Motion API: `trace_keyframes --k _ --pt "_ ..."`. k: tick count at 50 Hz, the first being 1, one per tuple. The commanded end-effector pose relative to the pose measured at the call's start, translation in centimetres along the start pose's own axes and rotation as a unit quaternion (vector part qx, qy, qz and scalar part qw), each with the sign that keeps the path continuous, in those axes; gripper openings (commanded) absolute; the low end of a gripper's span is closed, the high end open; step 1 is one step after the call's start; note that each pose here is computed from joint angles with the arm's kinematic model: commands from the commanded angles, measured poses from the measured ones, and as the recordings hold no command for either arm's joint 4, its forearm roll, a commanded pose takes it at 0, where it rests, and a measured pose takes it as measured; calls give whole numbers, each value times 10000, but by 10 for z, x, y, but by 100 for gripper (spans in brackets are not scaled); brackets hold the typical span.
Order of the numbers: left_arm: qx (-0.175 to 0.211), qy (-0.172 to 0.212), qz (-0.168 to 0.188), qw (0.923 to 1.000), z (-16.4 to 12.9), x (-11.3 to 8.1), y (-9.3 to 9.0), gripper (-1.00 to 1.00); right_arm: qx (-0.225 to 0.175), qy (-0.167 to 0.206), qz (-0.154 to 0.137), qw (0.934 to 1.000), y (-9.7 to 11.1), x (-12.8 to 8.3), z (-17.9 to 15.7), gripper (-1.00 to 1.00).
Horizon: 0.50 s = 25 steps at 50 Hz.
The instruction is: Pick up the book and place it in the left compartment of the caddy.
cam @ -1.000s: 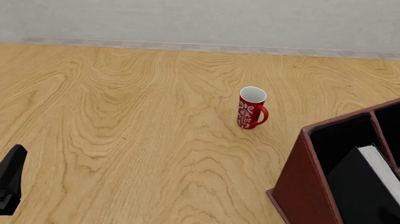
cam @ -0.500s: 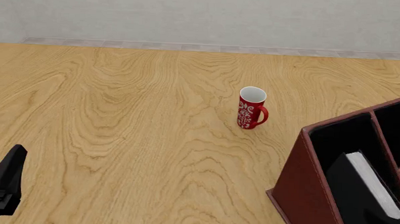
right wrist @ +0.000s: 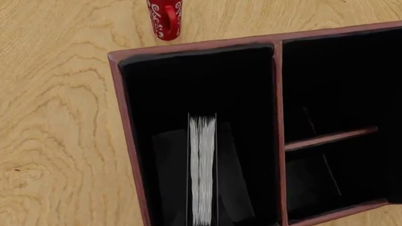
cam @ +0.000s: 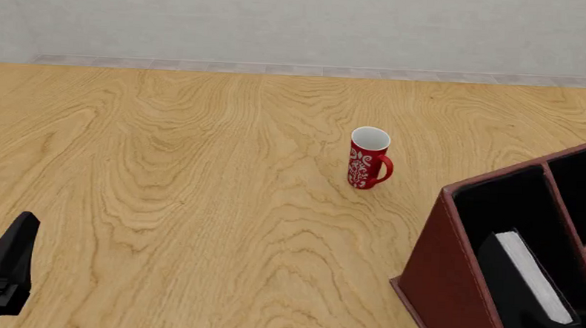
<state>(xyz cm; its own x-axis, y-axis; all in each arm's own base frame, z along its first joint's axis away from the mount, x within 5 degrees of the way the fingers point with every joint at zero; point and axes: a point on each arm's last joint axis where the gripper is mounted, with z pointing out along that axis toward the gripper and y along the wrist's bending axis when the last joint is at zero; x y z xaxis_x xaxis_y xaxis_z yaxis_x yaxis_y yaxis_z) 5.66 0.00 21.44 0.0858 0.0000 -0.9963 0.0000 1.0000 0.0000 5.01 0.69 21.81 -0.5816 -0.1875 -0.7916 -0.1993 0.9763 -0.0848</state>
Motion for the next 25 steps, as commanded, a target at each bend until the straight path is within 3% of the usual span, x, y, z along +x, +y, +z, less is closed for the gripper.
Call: trace_keyframes --k 1,25 --pt "0 0 0 10000 0 0 0 100 32 -17 108 9999 0 3 5 -100" --pt "0 0 0 10000 0 0 0 100 78 97 117 9999 0 8 14 -100"
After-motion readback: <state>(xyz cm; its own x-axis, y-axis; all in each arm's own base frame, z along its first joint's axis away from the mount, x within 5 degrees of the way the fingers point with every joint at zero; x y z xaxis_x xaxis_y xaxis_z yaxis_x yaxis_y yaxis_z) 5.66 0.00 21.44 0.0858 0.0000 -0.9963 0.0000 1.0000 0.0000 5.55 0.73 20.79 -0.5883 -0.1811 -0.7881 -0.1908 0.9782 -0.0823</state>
